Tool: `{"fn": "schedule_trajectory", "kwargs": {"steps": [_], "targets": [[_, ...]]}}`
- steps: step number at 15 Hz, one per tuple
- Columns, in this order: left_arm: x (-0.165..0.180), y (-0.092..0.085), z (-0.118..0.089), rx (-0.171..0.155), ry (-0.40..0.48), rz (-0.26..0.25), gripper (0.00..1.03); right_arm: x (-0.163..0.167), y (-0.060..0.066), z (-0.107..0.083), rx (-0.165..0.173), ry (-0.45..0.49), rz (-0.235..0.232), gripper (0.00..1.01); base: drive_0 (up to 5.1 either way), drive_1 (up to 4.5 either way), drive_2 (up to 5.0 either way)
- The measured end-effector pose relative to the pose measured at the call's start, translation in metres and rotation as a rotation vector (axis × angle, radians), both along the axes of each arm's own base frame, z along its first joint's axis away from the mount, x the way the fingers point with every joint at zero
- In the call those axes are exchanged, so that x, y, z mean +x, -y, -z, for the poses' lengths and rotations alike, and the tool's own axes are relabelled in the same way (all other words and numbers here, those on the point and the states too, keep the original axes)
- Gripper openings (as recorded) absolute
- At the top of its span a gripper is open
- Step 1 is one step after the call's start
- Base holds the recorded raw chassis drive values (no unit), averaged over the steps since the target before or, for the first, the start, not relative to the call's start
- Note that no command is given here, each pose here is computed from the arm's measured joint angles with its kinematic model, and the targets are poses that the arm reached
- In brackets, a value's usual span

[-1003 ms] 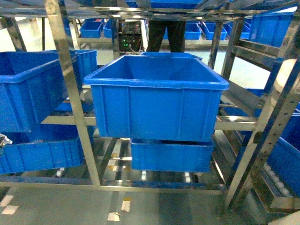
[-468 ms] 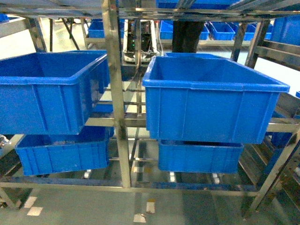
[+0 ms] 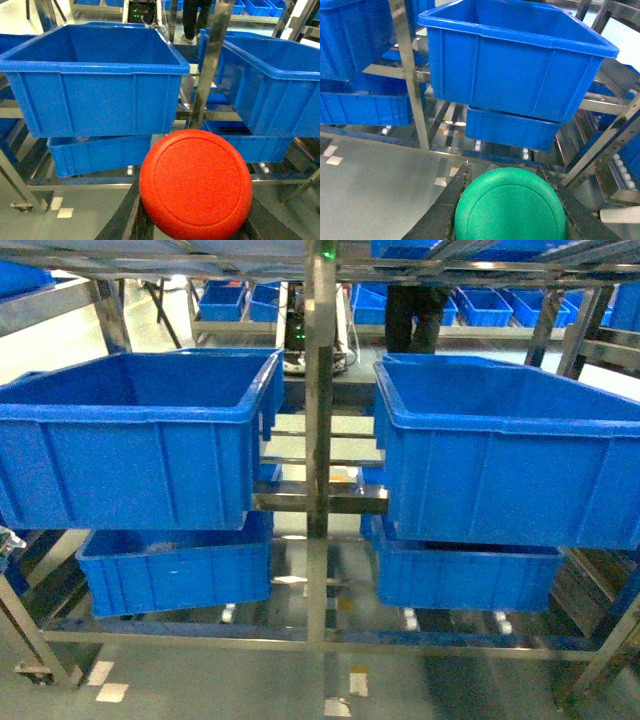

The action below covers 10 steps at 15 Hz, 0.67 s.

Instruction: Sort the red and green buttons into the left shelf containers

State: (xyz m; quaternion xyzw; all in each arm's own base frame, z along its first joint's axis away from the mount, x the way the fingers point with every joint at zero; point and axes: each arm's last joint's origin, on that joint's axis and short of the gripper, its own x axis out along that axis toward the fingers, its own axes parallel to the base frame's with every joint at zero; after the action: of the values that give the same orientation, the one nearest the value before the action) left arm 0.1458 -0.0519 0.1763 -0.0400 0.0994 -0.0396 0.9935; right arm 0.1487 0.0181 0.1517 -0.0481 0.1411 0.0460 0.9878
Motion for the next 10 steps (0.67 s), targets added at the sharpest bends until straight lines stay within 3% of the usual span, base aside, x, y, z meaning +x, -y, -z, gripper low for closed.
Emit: {"fn": "schedule_trajectory", "kwargs": {"steps": [3, 5, 10], "targets": [[-0.0001, 0.0, -0.0002, -0.001, 0.002, 0.0, 0.26, 0.0, 0.0, 0.0001, 0.0, -0.002, 0.0, 0.33, -4.4, 2.25, 2.2], [0.0, -0.0003, -0.0005, -0.004, 0.005, -0.004, 0.26, 0.0, -0.0002, 0.0001, 0.002, -0.001, -0.006, 0.33, 0.0, 0.0, 0.0], [-0.0003, 0.0, 0.0002, -0.003, 0.001, 0.0, 0.26, -0.0003, -0.0001, -0.0007, 0.002, 0.005, -0.006, 0.32, -0.2, 4.13, -4.4]]}}
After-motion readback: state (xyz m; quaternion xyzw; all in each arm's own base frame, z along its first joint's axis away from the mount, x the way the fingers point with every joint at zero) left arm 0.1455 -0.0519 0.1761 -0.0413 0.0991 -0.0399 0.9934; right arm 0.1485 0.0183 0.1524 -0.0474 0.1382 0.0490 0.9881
